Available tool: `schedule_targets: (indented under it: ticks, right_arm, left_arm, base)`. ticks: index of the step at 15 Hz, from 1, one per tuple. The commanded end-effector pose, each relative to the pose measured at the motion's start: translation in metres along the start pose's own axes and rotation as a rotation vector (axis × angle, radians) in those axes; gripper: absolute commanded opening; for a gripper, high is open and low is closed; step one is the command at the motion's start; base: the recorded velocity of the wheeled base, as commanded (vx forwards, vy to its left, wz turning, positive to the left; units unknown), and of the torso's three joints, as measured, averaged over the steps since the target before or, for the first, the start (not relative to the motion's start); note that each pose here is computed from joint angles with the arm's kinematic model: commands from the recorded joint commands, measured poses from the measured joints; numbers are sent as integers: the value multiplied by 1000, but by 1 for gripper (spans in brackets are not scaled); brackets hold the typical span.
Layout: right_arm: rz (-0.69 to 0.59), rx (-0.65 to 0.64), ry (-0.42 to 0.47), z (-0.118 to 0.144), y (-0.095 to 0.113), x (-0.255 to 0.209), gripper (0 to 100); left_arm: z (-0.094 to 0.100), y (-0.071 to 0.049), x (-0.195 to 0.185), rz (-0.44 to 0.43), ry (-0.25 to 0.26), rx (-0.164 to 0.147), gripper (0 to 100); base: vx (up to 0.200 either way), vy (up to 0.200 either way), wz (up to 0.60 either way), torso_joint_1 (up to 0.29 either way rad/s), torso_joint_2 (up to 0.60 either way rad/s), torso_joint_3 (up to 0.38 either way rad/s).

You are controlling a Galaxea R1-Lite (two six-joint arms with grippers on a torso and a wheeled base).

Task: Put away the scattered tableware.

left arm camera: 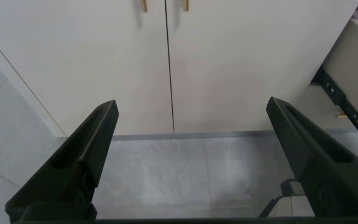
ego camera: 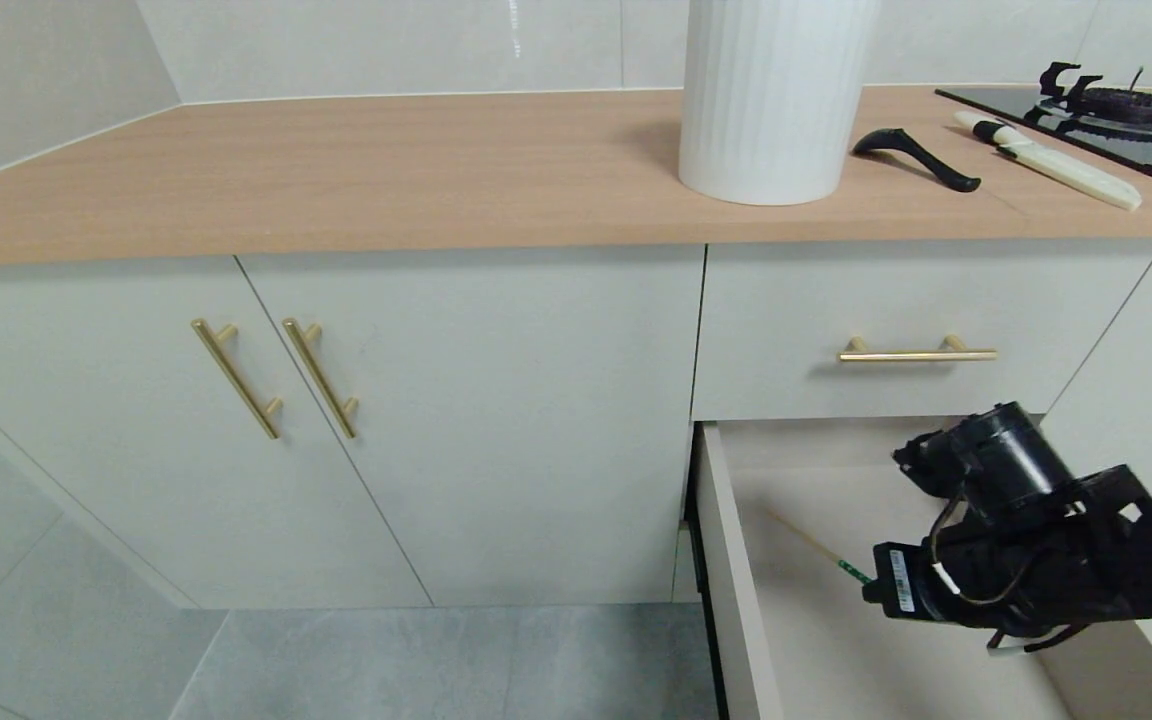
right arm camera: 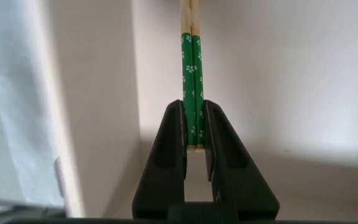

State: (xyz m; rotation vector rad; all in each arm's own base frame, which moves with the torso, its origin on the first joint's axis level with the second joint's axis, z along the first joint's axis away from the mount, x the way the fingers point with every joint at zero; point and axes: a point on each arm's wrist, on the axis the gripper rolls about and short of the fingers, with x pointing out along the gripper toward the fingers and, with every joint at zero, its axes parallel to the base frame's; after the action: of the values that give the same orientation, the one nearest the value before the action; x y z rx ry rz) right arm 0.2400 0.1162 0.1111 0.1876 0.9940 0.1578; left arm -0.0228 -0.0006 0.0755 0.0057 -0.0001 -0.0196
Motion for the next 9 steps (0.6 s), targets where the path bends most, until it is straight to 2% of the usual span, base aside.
schedule_targets:
  ticks: [1, 5, 9]
  right_arm:
    - [-52, -17, 91, -16, 3, 43, 0]
    - [-61, -22, 101, -29, -1, 72, 0]
    - [-81, -30, 148, -39, -3, 92, 0]
  left_arm:
    - [0, 0, 0, 1, 0, 0, 100]
    - [0, 0, 0, 0, 0, 0, 100]
    - [0, 0, 0, 1, 0, 0, 100]
  base:
    - [0, 0, 0, 0, 0, 0]
    - [0, 0, 0, 0, 0, 0]
    - [0, 0, 0, 0, 0, 0]
